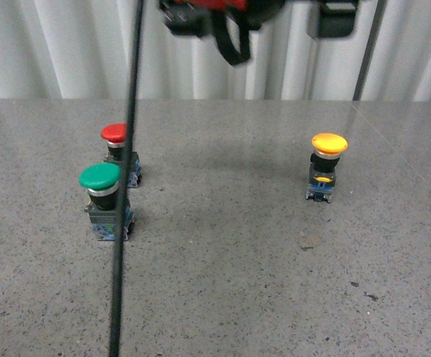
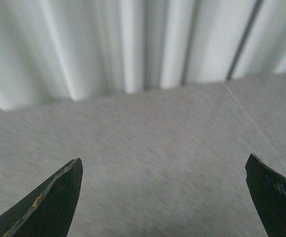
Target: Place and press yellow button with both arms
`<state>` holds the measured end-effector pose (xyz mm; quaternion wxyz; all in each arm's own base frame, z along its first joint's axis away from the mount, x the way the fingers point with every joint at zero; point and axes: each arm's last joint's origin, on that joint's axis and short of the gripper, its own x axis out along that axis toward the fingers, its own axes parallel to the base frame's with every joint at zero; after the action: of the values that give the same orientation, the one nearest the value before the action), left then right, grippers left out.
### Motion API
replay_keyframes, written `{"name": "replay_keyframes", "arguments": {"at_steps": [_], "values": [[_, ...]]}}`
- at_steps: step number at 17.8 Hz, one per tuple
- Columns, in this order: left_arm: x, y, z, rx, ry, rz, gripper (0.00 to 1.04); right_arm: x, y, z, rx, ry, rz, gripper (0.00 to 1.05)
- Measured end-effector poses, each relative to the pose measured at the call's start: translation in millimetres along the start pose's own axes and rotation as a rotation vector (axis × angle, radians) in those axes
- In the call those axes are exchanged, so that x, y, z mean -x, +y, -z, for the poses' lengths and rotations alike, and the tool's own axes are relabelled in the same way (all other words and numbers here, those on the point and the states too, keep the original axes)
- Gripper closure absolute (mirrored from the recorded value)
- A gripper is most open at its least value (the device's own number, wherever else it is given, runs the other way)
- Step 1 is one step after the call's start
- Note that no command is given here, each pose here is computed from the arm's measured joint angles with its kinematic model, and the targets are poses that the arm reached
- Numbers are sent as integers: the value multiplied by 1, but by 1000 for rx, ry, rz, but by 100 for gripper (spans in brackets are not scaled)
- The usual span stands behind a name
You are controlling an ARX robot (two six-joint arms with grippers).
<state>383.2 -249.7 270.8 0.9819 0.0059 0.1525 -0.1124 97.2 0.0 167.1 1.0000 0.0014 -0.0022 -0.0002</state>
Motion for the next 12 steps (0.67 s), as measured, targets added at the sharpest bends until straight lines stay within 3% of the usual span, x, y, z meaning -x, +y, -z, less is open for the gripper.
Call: {"name": "replay_keyframes", "arguments": {"at_steps": [3,5,7,9,12], "values": [[53,64,-32,-152,-233,-206,7,0,0,0,0,0,0,7],[106,94,-31,-300,-329,-303,8,0,0,0,0,0,0,7],[156,129,4,-198,-348,-256,28,0,0,0,0,0,0,7],[197,164,67,-46,-358,-266,52,0,0,0,0,0,0,7],[214,172,122,-12,-280,-222,84,0,0,0,0,1,0,7]]}}
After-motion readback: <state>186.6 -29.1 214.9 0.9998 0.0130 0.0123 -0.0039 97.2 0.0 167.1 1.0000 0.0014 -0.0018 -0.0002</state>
